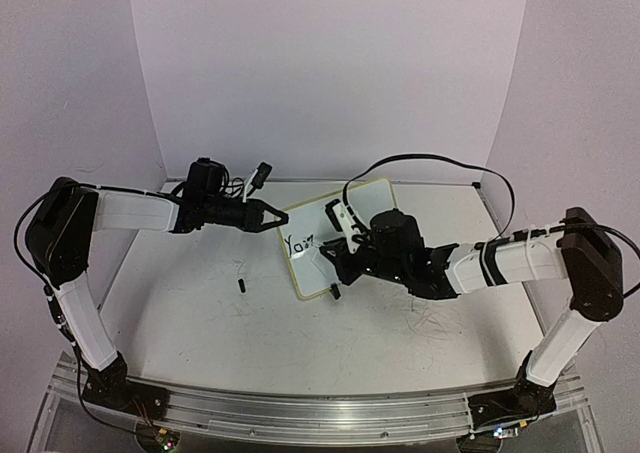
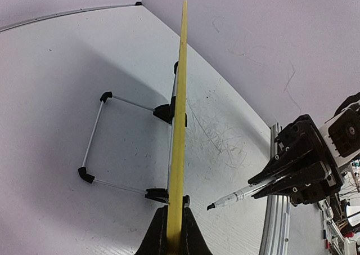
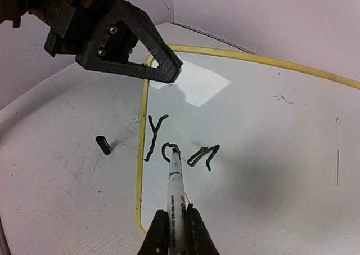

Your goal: Write a sentence on the whiteboard

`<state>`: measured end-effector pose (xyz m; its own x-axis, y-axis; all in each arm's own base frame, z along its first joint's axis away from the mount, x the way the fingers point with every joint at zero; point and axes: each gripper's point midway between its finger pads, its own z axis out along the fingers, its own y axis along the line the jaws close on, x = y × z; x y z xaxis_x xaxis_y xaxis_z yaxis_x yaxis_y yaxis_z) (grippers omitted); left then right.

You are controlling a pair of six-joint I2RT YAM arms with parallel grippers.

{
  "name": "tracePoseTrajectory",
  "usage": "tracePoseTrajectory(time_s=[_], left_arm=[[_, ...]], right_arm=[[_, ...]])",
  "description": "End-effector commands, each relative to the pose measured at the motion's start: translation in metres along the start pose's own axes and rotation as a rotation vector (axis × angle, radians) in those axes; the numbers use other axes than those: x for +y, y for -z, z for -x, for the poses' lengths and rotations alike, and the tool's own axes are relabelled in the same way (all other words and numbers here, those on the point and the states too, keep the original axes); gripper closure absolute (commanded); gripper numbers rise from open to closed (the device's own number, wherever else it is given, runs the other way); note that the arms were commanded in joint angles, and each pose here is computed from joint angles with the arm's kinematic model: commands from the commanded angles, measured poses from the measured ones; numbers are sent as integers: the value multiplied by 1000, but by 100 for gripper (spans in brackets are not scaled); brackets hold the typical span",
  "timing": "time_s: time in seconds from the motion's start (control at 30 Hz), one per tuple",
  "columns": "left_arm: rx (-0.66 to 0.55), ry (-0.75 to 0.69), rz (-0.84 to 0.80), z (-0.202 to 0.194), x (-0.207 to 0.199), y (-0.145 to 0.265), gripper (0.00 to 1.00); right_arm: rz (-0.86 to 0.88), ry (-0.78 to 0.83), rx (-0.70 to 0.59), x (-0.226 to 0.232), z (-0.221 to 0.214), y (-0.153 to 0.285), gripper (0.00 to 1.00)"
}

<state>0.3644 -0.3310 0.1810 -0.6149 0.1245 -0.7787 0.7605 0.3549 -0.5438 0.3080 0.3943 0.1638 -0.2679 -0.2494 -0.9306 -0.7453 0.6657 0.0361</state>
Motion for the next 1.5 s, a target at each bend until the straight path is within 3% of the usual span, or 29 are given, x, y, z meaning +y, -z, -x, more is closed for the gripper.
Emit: tracePoseTrajectory(time_s=[0.0, 1.47], left_arm=[[14, 1, 25, -3, 1, 7, 100], [10, -3, 23, -2, -1, 9, 100]], right_arm=[[4, 8, -41, 2, 19, -9, 100], [-93, -18, 57, -15, -18, -14, 100]])
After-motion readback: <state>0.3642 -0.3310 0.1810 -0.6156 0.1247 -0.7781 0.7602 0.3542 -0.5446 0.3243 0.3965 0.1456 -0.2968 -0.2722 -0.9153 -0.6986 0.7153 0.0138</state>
